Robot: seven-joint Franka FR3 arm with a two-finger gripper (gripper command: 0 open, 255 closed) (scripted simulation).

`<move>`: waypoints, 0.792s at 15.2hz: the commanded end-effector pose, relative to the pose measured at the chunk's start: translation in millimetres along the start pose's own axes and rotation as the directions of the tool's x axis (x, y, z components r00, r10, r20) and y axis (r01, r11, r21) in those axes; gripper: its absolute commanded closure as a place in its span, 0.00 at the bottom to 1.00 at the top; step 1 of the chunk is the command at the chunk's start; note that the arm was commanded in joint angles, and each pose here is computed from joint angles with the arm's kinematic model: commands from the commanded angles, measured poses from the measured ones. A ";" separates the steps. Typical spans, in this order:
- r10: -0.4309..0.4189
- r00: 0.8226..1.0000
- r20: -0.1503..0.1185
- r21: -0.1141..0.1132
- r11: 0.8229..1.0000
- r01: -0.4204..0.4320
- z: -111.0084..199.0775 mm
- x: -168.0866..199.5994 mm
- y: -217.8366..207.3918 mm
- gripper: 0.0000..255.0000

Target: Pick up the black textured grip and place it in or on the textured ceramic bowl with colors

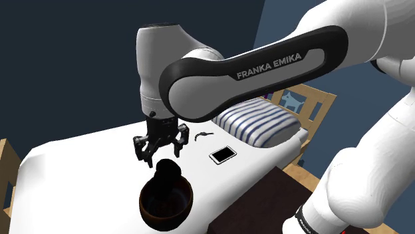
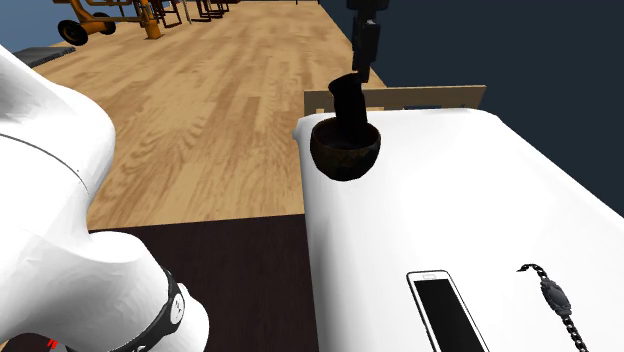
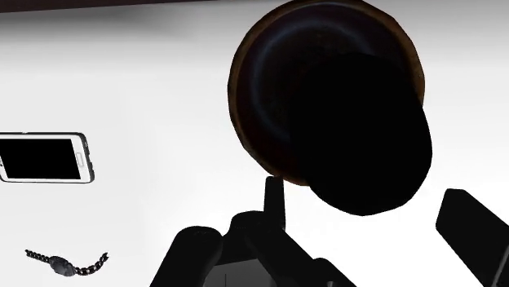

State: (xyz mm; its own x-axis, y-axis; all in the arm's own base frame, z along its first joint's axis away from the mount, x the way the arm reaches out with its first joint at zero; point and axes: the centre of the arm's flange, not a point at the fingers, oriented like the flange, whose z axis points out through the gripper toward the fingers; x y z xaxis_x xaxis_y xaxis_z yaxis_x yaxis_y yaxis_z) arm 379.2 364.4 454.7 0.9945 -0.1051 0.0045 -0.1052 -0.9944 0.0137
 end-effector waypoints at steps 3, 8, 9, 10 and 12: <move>0.000 1.000 0.000 0.000 1.000 0.000 -0.1 0.0 0.0 0.00; 0.000 1.000 0.000 0.000 1.000 0.000 -39.7 0.0 0.0 0.00; 0.000 1.000 0.000 0.000 1.000 0.000 -50.1 0.0 0.0 0.00; 0.000 1.000 0.000 0.000 1.000 0.000 -50.1 0.0 0.0 0.00; 0.000 1.000 0.000 0.000 1.000 0.000 -50.1 0.0 0.0 0.00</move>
State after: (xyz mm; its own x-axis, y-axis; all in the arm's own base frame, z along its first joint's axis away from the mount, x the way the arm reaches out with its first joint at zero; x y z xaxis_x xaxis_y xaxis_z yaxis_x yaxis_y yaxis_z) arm 378.9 365.2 503.4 0.9944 -0.1051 0.0052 -0.1052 -0.9944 0.0131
